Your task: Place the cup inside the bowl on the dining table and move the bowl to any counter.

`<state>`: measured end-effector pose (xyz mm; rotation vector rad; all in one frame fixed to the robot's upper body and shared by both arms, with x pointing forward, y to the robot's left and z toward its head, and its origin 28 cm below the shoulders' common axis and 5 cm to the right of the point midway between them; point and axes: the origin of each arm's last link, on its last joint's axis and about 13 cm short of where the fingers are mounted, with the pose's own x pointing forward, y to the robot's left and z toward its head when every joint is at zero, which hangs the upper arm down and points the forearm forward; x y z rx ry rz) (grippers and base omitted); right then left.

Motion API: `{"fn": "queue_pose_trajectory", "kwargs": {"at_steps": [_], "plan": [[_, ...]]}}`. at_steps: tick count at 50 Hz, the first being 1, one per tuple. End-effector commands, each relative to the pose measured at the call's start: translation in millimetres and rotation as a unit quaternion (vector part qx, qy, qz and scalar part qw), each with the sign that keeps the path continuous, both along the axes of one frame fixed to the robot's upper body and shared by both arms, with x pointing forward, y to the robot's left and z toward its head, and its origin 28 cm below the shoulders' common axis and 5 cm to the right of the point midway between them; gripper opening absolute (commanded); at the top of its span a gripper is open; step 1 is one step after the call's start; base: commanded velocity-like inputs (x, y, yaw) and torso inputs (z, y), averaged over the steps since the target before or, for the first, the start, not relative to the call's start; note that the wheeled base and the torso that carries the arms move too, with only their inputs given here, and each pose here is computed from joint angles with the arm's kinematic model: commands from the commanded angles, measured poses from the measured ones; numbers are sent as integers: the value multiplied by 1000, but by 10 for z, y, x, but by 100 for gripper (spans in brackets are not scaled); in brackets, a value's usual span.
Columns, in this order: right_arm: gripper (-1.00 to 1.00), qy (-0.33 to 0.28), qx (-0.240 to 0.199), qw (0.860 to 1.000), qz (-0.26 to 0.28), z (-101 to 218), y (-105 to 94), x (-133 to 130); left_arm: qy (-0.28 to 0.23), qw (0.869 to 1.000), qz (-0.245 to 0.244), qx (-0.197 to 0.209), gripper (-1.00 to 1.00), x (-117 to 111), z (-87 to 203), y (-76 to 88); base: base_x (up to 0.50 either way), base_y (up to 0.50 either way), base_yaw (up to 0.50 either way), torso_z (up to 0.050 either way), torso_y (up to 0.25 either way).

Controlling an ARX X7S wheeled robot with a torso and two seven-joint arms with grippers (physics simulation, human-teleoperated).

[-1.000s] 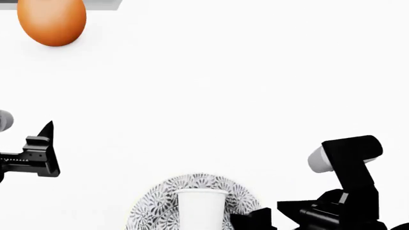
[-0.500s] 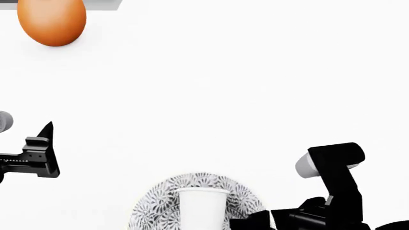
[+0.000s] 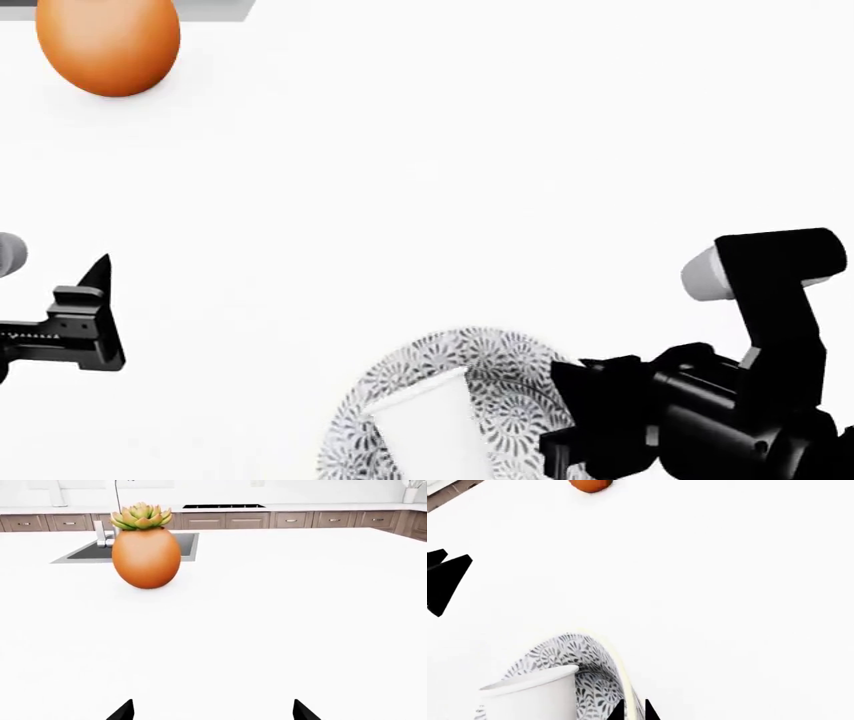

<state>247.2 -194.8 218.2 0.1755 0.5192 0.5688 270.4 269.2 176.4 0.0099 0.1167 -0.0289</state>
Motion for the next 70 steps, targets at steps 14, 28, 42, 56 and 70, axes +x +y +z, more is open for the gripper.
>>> {"fn": "queue_pose_trajectory", "kwargs": {"at_steps": [14, 28, 42, 56, 70], "plan": [[-100, -50, 64, 993, -91, 172, -217, -44, 1, 1000, 0, -1, 100, 14, -15, -7, 0, 0, 0, 0, 0], [-100, -70, 97, 983, -139, 119, -373, -64, 2, 1000, 2, -2, 100, 13, -37, 5, -2, 0, 0, 0, 0], [-100, -67, 92, 981, -159, 72, -435, -96, -1, 1000, 2, 0, 100, 13, 2, 6, -322, -391, 0, 0, 0], [-100, -65, 88, 979, -174, 35, -487, -116, -4, 1000, -4, 11, 100, -39, 28, -17, -160, -500, 0, 0, 0], [-100, -73, 91, 977, -177, 80, -493, -119, -4, 1000, -3, 10, 100, -54, 18, -19, -20, -500, 0, 0, 0]]}}
